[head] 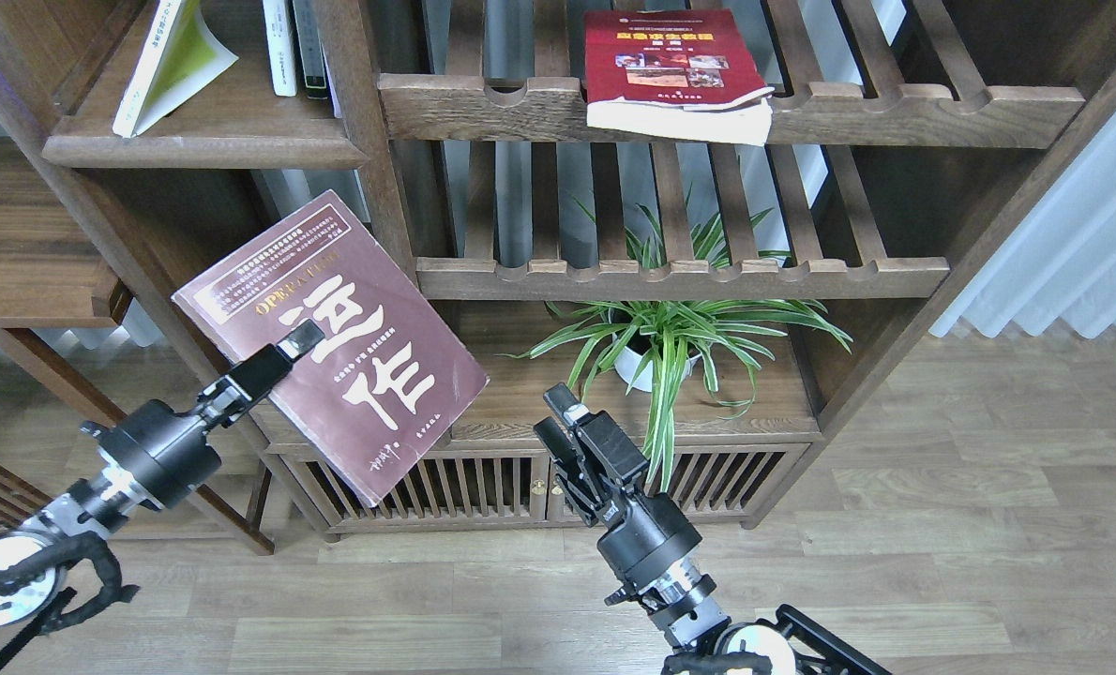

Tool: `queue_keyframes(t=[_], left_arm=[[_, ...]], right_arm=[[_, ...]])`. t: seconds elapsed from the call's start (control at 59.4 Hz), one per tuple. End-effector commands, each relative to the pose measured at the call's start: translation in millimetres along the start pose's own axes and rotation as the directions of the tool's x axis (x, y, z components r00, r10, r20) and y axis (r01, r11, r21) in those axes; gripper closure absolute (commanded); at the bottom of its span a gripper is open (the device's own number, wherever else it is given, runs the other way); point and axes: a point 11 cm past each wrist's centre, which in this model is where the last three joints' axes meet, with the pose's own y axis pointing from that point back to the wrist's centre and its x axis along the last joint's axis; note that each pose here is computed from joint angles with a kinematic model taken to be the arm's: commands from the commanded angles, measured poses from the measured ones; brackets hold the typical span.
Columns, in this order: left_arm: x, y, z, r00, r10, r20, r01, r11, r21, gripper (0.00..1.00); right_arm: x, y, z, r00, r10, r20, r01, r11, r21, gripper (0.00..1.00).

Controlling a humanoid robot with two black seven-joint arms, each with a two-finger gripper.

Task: Organize books on shelf
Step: 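Carry the dark red book up to the upper shelf with the left gripper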

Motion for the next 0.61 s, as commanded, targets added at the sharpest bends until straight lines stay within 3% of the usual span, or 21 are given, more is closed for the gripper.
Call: queue_keyframes(t=[0.0,0.27,0.59], left_arm=[[-10.3,-8.9,26.0,0.998,-0.032,0.047,0.033,0.999,-0.033,0.98],[-46.5,-22.8,106.5,0.974,-0.095,0.206,0.123,0.984,-0.125,0.98],[-73.5,-26.6,148.3,0.955,-0.139,0.261,0.191,0.963,-0.190,0.98]], right_arm=[[0.1,-0.1,-0.1,1.000,0.000,-0.001,0.000,1.000,0.000,0.24],[6.5,1.3,-3.0,1.000,0.020,-0.009,-0.020,1.000,0.003,0.24],[8.0,1.9,-2.9,1.000,0.025,-0.010,-0.025,1.000,0.002,0.23]])
